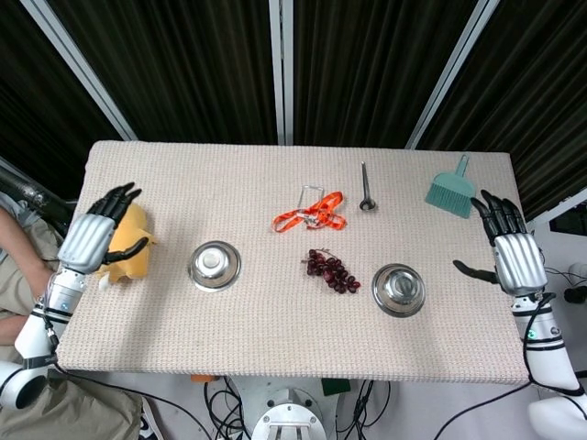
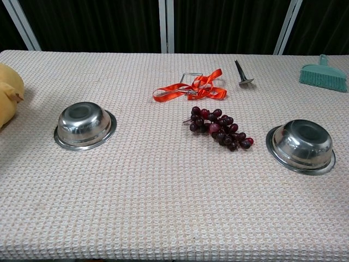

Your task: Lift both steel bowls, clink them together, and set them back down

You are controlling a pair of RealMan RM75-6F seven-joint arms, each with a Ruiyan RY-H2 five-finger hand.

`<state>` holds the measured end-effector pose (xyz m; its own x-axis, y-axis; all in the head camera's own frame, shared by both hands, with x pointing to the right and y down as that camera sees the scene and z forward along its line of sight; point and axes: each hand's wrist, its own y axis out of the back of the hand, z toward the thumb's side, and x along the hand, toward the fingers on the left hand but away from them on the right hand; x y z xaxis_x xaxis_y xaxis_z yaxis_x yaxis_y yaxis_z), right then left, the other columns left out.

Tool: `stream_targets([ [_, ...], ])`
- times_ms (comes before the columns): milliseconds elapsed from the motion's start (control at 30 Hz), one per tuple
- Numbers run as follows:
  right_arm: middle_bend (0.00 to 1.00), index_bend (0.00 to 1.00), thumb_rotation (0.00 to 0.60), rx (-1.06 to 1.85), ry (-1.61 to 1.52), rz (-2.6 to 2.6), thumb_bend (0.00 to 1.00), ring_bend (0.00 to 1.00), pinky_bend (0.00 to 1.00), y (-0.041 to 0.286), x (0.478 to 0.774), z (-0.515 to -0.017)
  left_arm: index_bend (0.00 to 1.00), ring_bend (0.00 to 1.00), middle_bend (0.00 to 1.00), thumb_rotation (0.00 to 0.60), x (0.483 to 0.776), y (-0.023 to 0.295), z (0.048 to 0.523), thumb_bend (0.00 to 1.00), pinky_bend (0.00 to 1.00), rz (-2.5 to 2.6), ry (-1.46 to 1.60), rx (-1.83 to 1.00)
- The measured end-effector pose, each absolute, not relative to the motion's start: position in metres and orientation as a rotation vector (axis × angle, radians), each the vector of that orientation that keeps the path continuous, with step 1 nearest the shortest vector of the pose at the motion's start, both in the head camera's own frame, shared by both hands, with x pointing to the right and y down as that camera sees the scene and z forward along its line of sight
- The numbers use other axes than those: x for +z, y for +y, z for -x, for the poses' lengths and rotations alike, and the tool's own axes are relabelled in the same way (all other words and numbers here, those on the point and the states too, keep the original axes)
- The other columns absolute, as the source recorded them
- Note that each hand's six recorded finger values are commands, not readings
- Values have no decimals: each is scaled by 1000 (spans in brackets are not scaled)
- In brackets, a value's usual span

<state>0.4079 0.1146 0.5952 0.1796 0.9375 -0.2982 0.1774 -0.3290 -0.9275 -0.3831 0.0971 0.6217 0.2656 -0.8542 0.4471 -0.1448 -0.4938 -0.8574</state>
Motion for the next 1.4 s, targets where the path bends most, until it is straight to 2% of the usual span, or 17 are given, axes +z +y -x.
stream_targets([
  [167,0,0,600,1464,-820,1722,190,0,0,138,615,-424,0,0,0,0,638,114,386,149,139,1793,606,-1409],
  [267,0,0,600,1600,-681,1742,190,0,0,155,629,-434,0,0,0,0,652,124,386,149,95,1795,503,-1459],
  [400,0,0,600,1697,-599,1772,190,0,0,169,648,-436,0,0,0,0,671,129,382,149,88,1786,429,-1484],
  [600,0,0,600,1665,-578,1829,190,0,0,168,672,-413,0,0,0,0,696,130,372,161,87,1801,346,-1505],
  [933,0,0,600,1577,-487,1863,190,0,0,160,691,-373,0,0,0,0,706,125,364,223,88,1802,283,-1511],
  [1133,0,0,600,1568,-437,1867,195,0,0,162,694,-364,0,0,0,1,707,123,348,219,87,1820,300,-1460],
  [1233,0,0,600,1565,-432,1865,197,0,0,162,697,-361,0,0,0,60,705,121,330,218,94,1825,313,-1391],
  [1267,0,0,600,1562,-432,1864,197,0,0,162,697,-360,0,0,0,103,706,122,322,219,108,1831,315,-1367],
  [1333,0,0,600,1555,-433,1862,197,0,0,162,696,-359,0,0,0,214,708,123,314,219,155,1840,315,-1340],
  [1400,0,0,600,1550,-434,1861,198,0,0,162,696,-359,0,1,0,391,710,123,308,220,237,1841,324,-1312],
])
